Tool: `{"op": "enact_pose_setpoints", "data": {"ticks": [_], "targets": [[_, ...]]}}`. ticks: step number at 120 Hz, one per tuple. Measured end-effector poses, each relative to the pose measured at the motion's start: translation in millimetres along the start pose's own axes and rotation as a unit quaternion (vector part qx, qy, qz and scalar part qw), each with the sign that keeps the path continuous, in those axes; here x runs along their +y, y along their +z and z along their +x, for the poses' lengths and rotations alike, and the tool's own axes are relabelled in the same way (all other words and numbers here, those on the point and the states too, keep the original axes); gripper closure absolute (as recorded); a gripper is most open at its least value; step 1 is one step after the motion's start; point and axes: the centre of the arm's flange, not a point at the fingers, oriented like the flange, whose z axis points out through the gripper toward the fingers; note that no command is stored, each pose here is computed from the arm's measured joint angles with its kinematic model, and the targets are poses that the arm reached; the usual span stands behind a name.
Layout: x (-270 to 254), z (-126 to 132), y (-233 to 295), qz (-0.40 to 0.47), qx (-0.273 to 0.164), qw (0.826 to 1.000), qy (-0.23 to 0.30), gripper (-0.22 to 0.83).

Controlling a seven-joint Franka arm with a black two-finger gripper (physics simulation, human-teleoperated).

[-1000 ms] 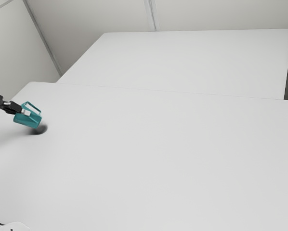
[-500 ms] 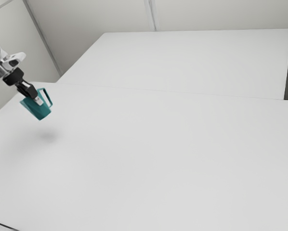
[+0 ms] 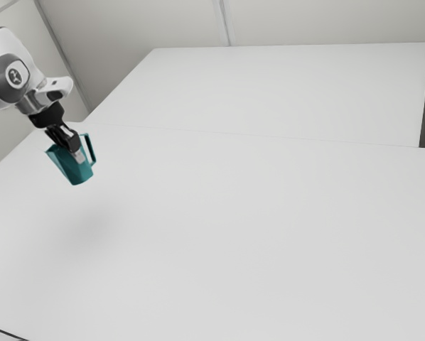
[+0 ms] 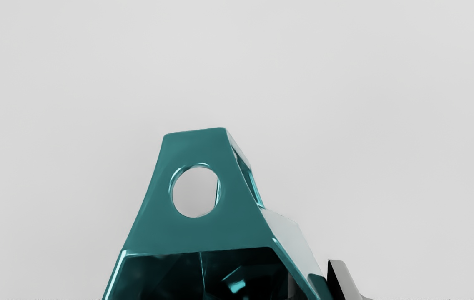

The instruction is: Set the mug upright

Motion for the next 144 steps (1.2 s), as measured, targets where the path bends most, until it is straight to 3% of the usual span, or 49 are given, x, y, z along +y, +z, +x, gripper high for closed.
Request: {"op": "enact_pose_setpoints", "data": {"ticks": [64,144], "targets": [[75.5,9.8,93.4,0.08,-0.045,0.993,-0.078,0.78],[126.7,29.5,179.3,0.103,-0.028,0.976,-0.188,0.78]]}}
